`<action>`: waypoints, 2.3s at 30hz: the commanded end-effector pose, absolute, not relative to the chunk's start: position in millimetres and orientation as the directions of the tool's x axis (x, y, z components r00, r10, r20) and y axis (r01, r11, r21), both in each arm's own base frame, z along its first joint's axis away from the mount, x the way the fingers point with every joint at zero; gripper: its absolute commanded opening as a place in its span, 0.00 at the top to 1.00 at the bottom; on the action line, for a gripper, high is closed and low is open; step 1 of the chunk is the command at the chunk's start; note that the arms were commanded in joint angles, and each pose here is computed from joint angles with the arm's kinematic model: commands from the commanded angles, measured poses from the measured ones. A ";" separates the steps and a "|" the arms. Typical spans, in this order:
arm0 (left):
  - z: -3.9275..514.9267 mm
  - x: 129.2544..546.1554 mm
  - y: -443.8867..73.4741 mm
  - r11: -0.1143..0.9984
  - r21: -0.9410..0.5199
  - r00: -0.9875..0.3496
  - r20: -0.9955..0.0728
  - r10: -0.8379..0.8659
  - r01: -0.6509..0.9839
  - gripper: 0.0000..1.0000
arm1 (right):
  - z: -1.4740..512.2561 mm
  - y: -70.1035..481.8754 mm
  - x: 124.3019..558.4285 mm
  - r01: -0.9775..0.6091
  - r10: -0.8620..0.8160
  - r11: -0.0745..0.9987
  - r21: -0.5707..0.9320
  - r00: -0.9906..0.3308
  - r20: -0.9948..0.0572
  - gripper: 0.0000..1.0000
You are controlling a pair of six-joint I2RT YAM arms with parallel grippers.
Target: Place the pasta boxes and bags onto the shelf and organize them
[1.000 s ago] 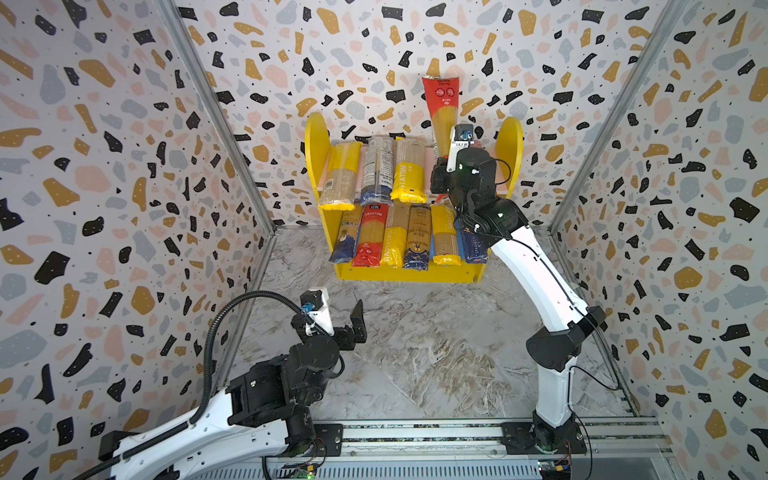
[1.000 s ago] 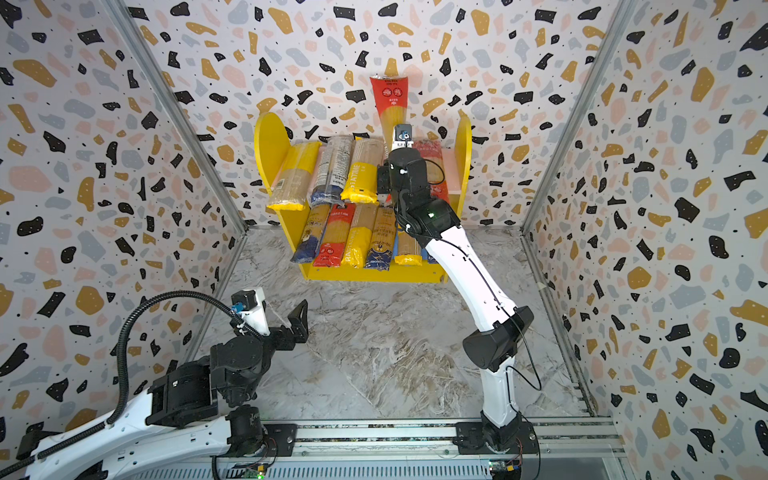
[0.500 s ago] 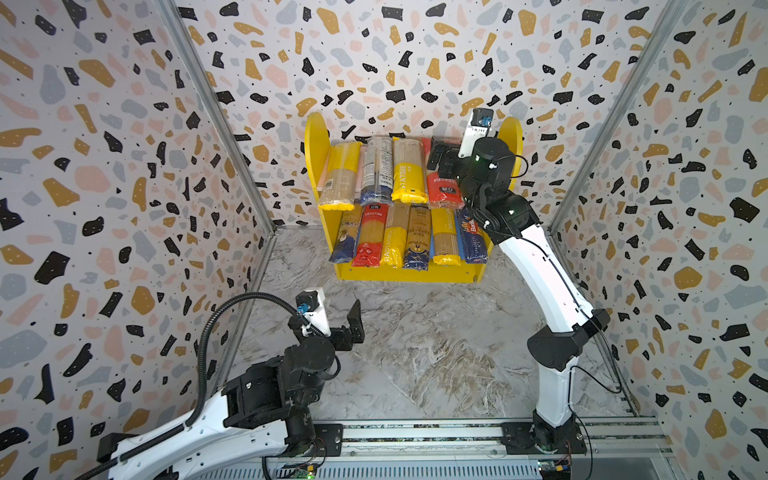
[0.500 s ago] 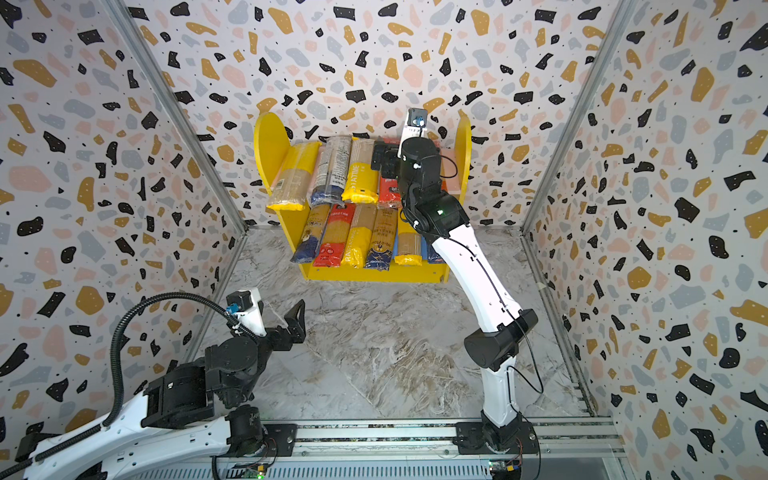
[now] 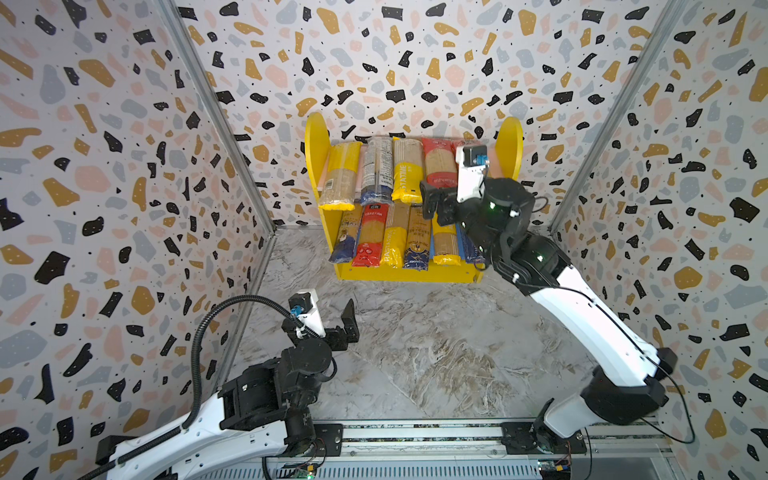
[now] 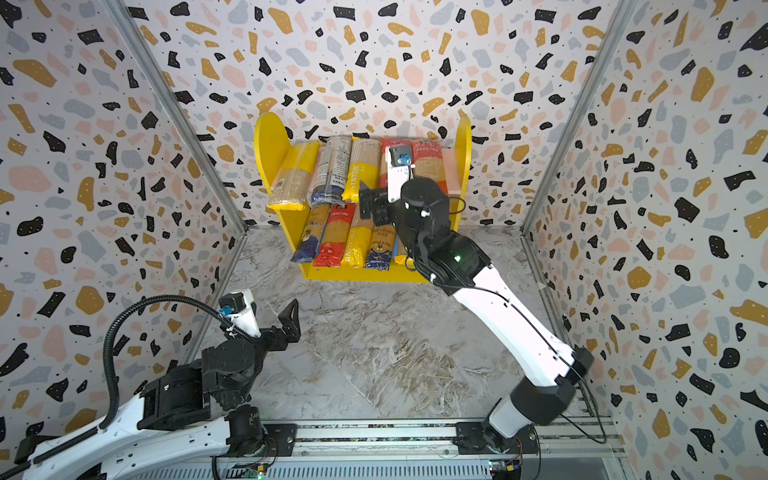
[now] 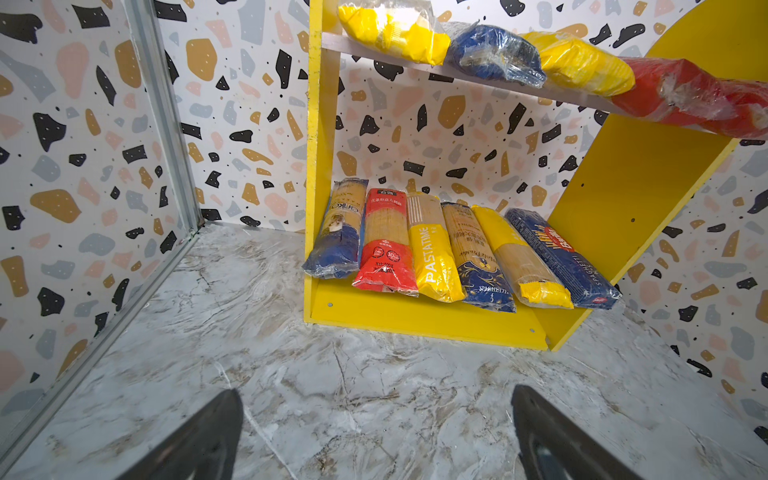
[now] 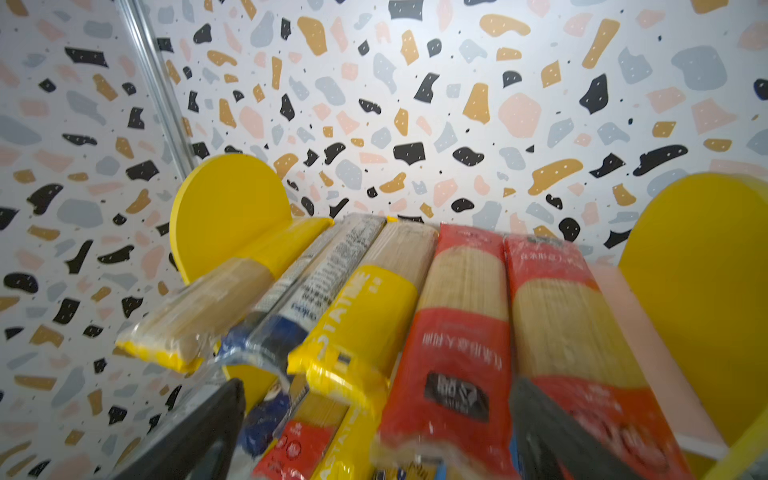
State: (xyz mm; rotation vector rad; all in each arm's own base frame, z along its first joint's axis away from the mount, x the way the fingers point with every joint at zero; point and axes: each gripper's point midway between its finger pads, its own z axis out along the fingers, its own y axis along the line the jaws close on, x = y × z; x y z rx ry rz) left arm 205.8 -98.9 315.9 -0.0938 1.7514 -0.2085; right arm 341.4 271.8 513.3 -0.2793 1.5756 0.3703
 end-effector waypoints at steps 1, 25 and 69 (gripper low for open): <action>309.4 208.1 -95.8 0.985 -0.168 -0.182 -0.970 -0.161 0.024 0.00 | 479.6 246.6 320.9 -0.392 0.039 0.918 0.067 -0.077 -0.996 0.01; 208.2 225.2 -28.8 0.910 -0.115 -0.022 -0.991 -0.135 -0.399 0.01 | 191.6 106.1 271.5 -0.088 -0.070 0.995 -0.042 -0.333 -0.940 0.01; 135.5 340.1 37.2 0.923 0.046 -0.107 -0.994 0.005 -0.382 0.01 | 123.2 7.2 366.3 0.037 -0.053 0.998 -0.059 -0.141 -0.989 0.01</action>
